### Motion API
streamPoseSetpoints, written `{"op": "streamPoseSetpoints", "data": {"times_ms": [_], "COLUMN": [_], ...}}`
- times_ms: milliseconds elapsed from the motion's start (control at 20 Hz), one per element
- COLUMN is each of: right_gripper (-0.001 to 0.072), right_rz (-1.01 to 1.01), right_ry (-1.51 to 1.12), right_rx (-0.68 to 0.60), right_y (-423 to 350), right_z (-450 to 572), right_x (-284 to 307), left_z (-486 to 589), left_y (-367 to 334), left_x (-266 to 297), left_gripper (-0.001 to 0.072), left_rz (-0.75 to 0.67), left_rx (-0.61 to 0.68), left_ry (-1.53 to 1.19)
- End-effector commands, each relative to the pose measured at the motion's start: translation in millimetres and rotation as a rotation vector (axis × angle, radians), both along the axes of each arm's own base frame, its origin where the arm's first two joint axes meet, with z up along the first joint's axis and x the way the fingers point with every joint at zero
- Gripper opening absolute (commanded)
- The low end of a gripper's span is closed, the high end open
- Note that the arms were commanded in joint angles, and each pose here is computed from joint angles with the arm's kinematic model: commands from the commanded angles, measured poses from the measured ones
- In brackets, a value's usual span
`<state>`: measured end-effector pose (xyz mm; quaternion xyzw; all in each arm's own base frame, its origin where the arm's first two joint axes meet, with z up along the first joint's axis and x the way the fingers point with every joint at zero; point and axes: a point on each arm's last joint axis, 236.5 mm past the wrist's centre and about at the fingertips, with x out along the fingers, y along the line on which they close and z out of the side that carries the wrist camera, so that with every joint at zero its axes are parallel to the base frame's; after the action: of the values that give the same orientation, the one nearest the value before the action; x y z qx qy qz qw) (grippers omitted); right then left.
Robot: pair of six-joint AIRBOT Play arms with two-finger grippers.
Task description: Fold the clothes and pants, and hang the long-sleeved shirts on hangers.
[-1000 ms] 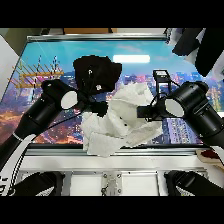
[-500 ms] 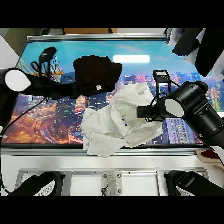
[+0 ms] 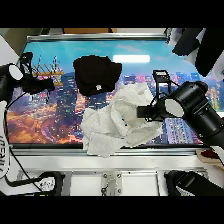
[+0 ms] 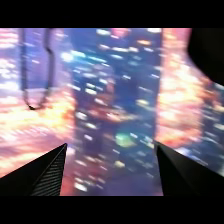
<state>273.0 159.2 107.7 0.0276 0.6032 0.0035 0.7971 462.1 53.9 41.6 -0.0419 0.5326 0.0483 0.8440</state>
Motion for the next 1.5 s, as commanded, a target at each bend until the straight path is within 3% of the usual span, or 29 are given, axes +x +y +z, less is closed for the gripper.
{"op": "streamPoseSetpoints", "data": {"times_ms": [0, 300, 1200, 1450], "right_gripper": [0.0018, 0.0018, 0.0018, 0.0019], "right_rz": [0.002, 0.002, 0.002, 0.002], "right_ry": [0.001, 0.004, 0.007, 0.007], "right_rx": [0.0, -0.002, -0.005, -0.005], "right_y": [0.4, 0.6, 0.9, 0.9], "right_z": [-0.4, -1.5, -2.8, -2.8], "right_x": [-0.1, 0.1, 0.4, 0.4], "left_z": [-27.4, -96.5, -150.7, -151.1], "left_y": [55.4, 82.0, 81.6, 81.4], "left_x": [37.7, 78.9, 93.0, 91.7], "left_gripper": [0.0581, 0.058, 0.058, 0.0549], "left_rz": [0.017, -0.023, -0.027, 0.008], "left_rx": [0.204, 0.312, 0.306, 0.292], "left_ry": [-0.003, 0.06, 0.131, 0.131]}}
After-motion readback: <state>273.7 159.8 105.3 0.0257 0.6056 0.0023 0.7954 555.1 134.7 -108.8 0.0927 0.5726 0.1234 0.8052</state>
